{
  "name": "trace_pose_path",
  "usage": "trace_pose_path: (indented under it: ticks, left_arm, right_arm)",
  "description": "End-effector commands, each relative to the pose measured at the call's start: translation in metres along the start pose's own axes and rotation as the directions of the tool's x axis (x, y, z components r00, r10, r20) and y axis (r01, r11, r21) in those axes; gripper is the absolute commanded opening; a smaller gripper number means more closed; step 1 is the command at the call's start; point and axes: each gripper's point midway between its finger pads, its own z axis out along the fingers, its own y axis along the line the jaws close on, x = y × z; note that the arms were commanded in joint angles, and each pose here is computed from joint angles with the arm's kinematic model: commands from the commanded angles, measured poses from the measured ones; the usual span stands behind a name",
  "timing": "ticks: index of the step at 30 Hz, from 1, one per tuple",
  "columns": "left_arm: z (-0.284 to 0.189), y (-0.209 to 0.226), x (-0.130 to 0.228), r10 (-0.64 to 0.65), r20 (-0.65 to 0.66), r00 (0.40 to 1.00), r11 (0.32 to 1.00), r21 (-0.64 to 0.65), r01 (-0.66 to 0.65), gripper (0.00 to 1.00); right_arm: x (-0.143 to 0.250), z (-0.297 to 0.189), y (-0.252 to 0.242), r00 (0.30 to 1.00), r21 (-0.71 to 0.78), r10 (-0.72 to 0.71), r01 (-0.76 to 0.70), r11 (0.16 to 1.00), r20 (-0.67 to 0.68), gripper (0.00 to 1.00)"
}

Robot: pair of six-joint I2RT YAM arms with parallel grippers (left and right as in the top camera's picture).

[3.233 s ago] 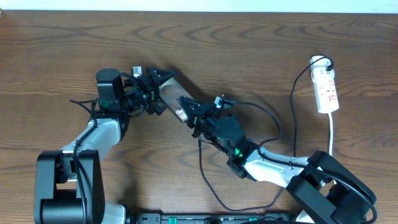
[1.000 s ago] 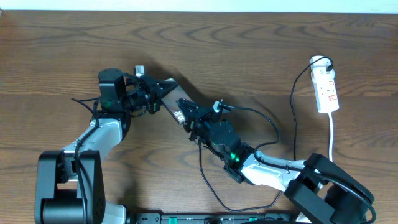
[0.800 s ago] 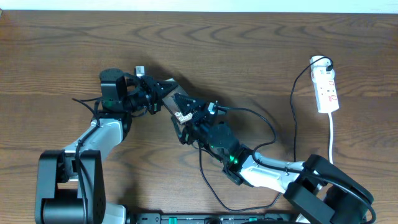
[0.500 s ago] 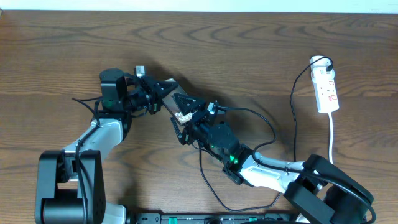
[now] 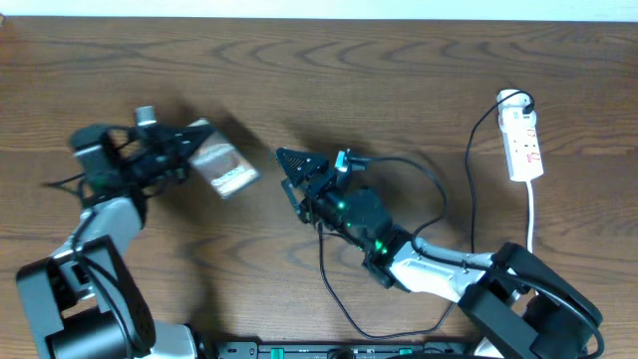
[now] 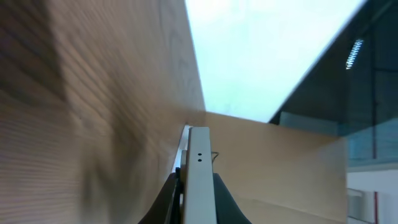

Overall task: Plug charger to phone and switch on socket
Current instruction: 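Open the right gripper and carry the phone left with the left gripper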

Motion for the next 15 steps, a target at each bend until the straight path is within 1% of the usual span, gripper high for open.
trace_pose_path:
  ticks: [1, 4, 6, 7, 8, 9, 13, 15]
  left_arm:
    - [-0.026, -0.017, 0.013, 0.104, -0.101, 0.989, 0.990, 0.104, -0.093, 0.07]
    - [-0.039, -0.019, 0.011, 0.127, -0.103, 0.986, 0.985, 0.133, -0.113, 0.07]
    - [-0.046, -0.020, 0.010, 0.139, -0.101, 0.985, 0.982, 0.146, -0.123, 0.08]
    - [-0.048, -0.021, 0.010, 0.146, -0.102, 0.984, 0.980, 0.152, -0.130, 0.08]
    - [-0.052, -0.022, 0.009, 0.164, -0.101, 0.981, 0.976, 0.162, -0.146, 0.08]
    - [-0.053, -0.022, 0.010, 0.176, -0.102, 0.979, 0.973, 0.167, -0.157, 0.07]
    - [-0.054, -0.024, 0.012, 0.240, -0.102, 0.965, 0.958, 0.182, -0.219, 0.07]
    - [-0.054, -0.024, 0.012, 0.252, -0.100, 0.963, 0.955, 0.184, -0.231, 0.07]
  right_arm:
    - [0.002, 0.001, 0.007, 0.976, -0.026, -0.201, 0.200, 0.980, -0.082, 0.99]
    - [-0.003, -0.001, 0.007, 0.963, -0.032, -0.242, 0.240, 0.970, -0.122, 0.99]
    - [-0.007, -0.003, 0.005, 0.959, -0.019, -0.233, 0.233, 0.972, -0.160, 0.99]
    - [-0.011, -0.003, 0.001, 0.957, 0.002, -0.222, 0.227, 0.974, -0.188, 0.99]
    - [-0.018, -0.004, -0.009, 0.951, 0.064, -0.194, 0.215, 0.974, -0.239, 0.99]
    - [-0.022, -0.004, -0.013, 0.944, 0.096, -0.191, 0.224, 0.970, -0.268, 0.99]
    - [-0.027, -0.002, -0.017, 0.899, 0.188, -0.205, 0.294, 0.937, -0.386, 0.99]
    - [-0.024, -0.001, -0.015, 0.875, 0.222, -0.223, 0.341, 0.914, -0.429, 0.99]
